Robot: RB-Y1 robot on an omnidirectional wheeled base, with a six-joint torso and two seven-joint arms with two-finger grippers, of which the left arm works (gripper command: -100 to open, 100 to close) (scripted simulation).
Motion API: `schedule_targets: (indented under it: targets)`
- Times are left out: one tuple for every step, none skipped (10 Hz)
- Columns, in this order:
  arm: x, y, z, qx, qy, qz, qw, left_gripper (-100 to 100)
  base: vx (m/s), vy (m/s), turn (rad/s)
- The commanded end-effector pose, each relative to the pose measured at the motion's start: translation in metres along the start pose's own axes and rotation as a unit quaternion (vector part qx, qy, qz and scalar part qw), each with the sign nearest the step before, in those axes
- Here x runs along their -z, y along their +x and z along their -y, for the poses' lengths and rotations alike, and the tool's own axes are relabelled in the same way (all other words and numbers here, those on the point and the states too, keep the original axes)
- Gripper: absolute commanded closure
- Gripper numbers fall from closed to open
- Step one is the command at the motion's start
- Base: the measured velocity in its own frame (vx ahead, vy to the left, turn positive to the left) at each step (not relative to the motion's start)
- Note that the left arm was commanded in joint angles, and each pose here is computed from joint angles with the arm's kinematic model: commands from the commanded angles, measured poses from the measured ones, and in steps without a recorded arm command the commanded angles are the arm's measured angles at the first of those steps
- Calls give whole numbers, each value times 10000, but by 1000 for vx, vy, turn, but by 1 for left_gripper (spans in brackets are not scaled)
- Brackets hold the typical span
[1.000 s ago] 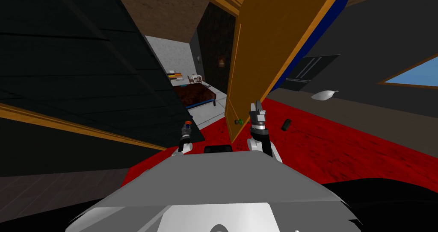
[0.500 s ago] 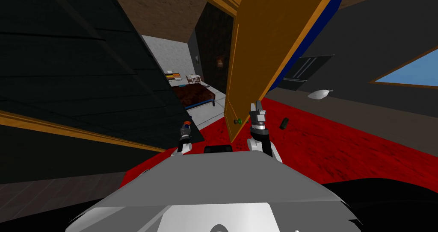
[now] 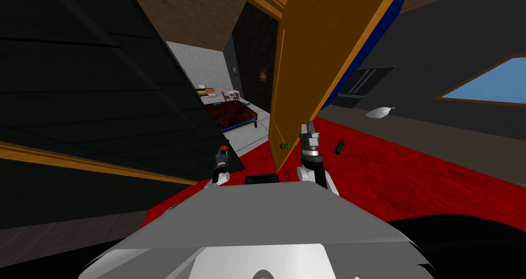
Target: Pull the door open
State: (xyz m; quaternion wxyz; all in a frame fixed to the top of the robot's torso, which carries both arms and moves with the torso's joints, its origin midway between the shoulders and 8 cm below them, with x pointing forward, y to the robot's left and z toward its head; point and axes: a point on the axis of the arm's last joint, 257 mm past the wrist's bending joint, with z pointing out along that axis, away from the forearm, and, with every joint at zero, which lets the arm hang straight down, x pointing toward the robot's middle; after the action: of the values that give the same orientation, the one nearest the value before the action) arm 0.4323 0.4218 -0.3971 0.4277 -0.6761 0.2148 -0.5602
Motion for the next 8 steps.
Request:
schedule_targets:
  targets:
    - [-2,-31,20,249,15,28,9997,100,11,1,-59]
    - [-2,-31,20,305,15,28,9995,100,8,2,-17]
    - [-3,-51,36,484,28,42,9988,100,7,-1,-35]
    - [-3,-71,52,612,40,55,9981,100,10,-1,-51]
    - [-3,-71,52,660,41,55,9978,100,10,2,-17]
    - [-4,-89,67,833,54,67,9965,100,13,3,-32]
    - [-4,-107,81,963,67,79,9953,100,18,5,-49]
    - [-4,-107,81,1006,67,79,9949,100,16,5,-19]
